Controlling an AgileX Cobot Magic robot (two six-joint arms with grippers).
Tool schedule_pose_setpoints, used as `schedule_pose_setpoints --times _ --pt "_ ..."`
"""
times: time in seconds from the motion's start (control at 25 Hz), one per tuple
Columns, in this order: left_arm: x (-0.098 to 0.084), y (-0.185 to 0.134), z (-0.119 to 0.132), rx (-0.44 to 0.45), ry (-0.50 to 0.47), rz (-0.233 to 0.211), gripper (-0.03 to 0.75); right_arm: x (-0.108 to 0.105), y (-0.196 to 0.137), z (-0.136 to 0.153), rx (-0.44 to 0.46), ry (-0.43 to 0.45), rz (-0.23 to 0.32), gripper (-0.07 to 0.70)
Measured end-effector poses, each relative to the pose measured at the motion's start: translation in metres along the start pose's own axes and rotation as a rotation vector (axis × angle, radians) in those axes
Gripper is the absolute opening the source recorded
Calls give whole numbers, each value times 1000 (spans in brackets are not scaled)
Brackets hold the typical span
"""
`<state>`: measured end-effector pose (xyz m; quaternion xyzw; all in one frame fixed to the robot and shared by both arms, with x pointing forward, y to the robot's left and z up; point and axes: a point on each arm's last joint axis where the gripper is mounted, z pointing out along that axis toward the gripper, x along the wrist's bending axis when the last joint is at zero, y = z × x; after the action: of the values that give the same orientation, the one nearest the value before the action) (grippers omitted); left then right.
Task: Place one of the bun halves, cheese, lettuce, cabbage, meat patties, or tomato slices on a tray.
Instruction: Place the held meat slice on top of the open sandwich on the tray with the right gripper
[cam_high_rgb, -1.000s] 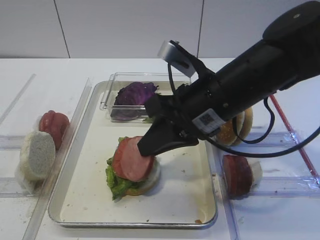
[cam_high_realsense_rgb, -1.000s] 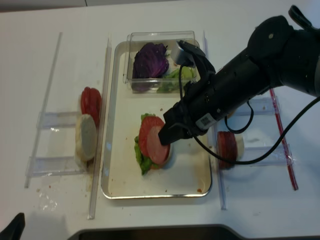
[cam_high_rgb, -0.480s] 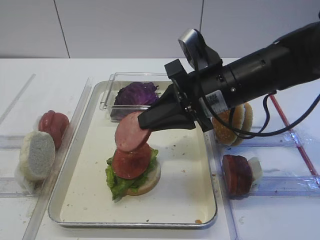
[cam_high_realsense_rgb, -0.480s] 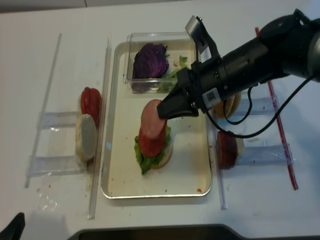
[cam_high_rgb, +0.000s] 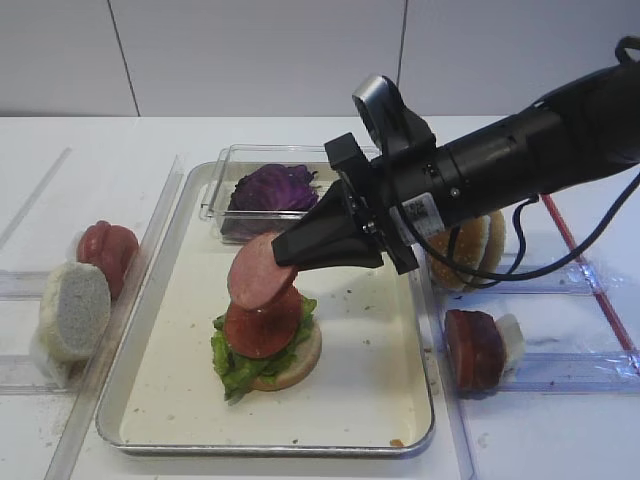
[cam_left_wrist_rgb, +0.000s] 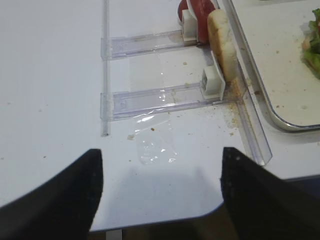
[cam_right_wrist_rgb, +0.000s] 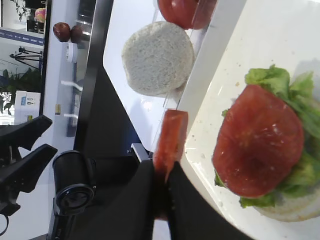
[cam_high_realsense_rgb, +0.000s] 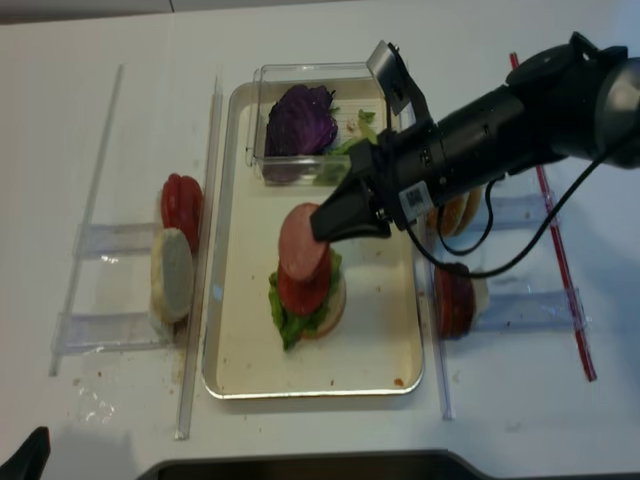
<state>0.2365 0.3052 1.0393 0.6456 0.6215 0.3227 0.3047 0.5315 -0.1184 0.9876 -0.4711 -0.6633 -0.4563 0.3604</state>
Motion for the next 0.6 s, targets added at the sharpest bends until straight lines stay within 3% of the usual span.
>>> schedule_pose_setpoints --times 0.6 --pt "0 0 0 0 0 0 459 -5 -3 11 32 9 -12 78"
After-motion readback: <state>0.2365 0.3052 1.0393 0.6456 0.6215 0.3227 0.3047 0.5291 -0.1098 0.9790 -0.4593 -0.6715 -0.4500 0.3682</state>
